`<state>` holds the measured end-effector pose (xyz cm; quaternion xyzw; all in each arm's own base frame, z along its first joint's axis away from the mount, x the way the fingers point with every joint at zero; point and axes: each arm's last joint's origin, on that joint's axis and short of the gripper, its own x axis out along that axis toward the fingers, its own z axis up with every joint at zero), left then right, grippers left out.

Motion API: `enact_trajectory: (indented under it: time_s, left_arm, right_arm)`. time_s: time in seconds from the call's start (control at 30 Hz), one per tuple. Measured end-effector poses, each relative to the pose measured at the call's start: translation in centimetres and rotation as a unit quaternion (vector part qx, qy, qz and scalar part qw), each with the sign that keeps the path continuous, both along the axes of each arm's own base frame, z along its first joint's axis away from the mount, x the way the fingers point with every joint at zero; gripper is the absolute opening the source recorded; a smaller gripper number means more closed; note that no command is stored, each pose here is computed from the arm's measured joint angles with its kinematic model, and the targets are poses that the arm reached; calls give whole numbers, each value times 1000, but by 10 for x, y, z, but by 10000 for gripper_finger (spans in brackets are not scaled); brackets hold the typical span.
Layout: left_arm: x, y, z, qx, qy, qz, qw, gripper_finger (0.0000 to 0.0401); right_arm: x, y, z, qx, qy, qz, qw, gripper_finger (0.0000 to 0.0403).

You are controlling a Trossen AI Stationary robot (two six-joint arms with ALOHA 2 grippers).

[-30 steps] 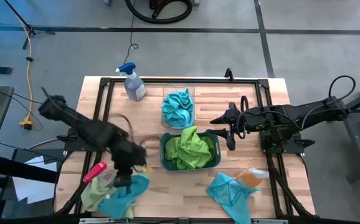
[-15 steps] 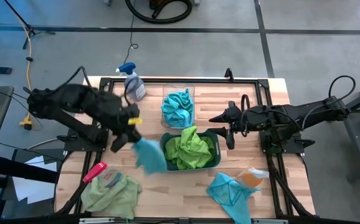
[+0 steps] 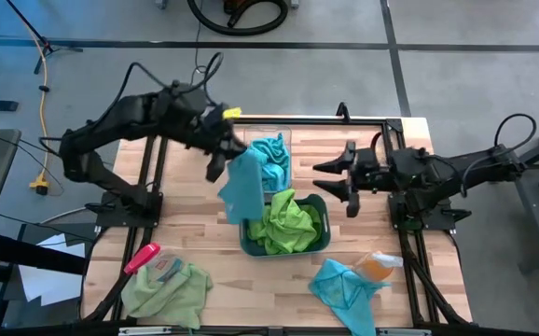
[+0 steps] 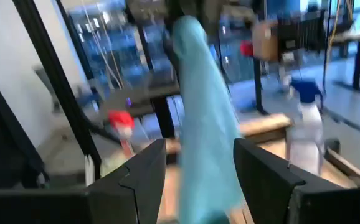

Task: Sort microfiber towel by color & place in baskets
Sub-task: Put the blue microfiber towel into the transparent bin

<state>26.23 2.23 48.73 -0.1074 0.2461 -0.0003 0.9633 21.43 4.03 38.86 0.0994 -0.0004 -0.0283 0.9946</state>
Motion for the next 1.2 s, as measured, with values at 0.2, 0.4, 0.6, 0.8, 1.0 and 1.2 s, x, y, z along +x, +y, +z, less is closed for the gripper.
enact_trajectory:
  time_s: [0.2, 0.4, 0.6, 0.8, 1.0, 1.2]
  left_arm:
    - [11, 21, -1, 44, -22, 15, 999, 0]
    - [12, 9, 16, 108, -97, 17, 989, 0]
    - [16, -17, 18, 153, -133, 9, 979, 0]
    - [21, -28, -19, 137, -185, 18, 973, 0]
    - [17, -19, -64, 103, -271, 50, 956, 0]
    - [18, 1, -74, 67, -313, 62, 945, 0]
  right_arm:
    - [-13, -3, 23, -27, -94, -5, 995, 185]
    - [-17, -6, 35, -90, -148, -30, 984, 185]
    - [-15, -15, 35, -90, -148, -50, 984, 185]
    - [-14, -18, 35, -93, -151, -34, 984, 185]
    - [-14, -18, 34, -74, -147, -27, 986, 185]
    - [-13, -18, 32, -76, -140, -26, 987, 185]
